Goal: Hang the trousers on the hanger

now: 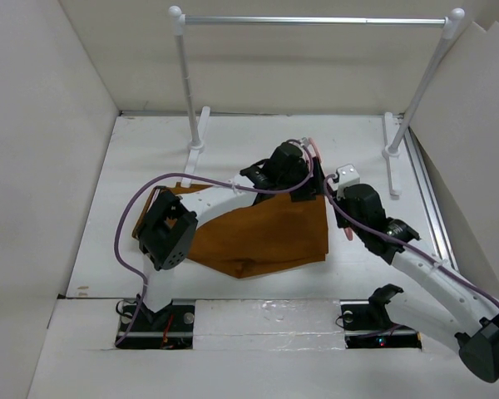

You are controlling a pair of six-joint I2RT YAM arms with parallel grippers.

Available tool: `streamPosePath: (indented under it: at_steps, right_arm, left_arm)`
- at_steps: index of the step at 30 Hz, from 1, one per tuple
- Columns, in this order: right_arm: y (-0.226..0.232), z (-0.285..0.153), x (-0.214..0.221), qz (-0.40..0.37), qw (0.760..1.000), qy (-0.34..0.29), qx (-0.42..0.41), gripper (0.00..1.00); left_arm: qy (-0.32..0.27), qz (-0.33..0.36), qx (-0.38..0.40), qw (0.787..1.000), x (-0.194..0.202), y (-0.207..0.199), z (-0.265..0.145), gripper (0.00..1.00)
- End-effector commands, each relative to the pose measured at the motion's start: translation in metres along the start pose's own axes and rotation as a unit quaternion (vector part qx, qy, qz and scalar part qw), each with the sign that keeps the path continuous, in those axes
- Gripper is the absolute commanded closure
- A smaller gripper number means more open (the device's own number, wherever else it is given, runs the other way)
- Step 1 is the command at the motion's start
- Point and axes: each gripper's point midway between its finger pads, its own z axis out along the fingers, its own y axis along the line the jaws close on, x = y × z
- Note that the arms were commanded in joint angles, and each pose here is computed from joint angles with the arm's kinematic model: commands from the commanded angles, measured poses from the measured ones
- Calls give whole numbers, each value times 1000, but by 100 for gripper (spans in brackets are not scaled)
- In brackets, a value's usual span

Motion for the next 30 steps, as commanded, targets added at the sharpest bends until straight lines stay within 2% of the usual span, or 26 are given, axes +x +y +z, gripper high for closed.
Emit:
streamPosePath:
  at_steps: [1,3,5,9,10,11,15,20,22,24,25,26,27,28,29,30]
  right_arm:
    - [3,1,11,6,1000,19,9,100]
    - [3,0,15,2,1000,24,12,100]
    - [2,-1,16,3,1000,22,13,100]
    - [5,-1,17,6,1000,18,7,100]
    - [9,-2,16,4,1000,15,-3,100]
    - [9,-2,17,6,1000,14,-3,100]
    - [18,-2,27,3,999,31,-13,100]
    - [26,-4,30,7,999,35,-16,100]
    - [28,-5,32,11,999,37,-18,100]
    - [30,-7,33,10,999,41,-20,100]
    - [29,-8,33,17,999,41,-17,98]
    - [30,-11,36,16,999,48,-17,93]
    - [30,-17,40,20,998,57,-16,70]
    - [30,-18,39,21,998,54,-17,70]
    - [31,-21,39,24,998,57,-21,62]
    - [35,-24,39,27,997,59,-35,48]
  left_arm:
    - [-34,9,58,998,-14,-37,-10,43]
    - [-38,7,52,998,-9,-28,-15,50]
    - [-51,5,53,997,-9,-25,-23,51]
    - [-55,4,54,997,-11,-26,-19,48]
    - [-45,0,31,998,-8,-14,-10,46]
    - [-52,6,34,998,-16,-22,-9,45]
    - [-55,12,33,998,-23,-25,0,45]
    - [-40,11,-4,999,-16,-3,15,45]
    - [-36,10,-19,999,-11,8,18,48]
    - [-36,8,-23,999,-10,12,18,59]
    - [-41,9,-22,999,-12,11,17,67]
    - [-41,8,-25,999,-11,13,17,84]
    - [-38,3,-26,999,-9,15,17,100]
    - [-38,3,-26,999,-9,15,17,100]
    - [-38,2,-20,999,-9,13,17,100]
    - [-34,-1,-19,999,-4,16,16,100]
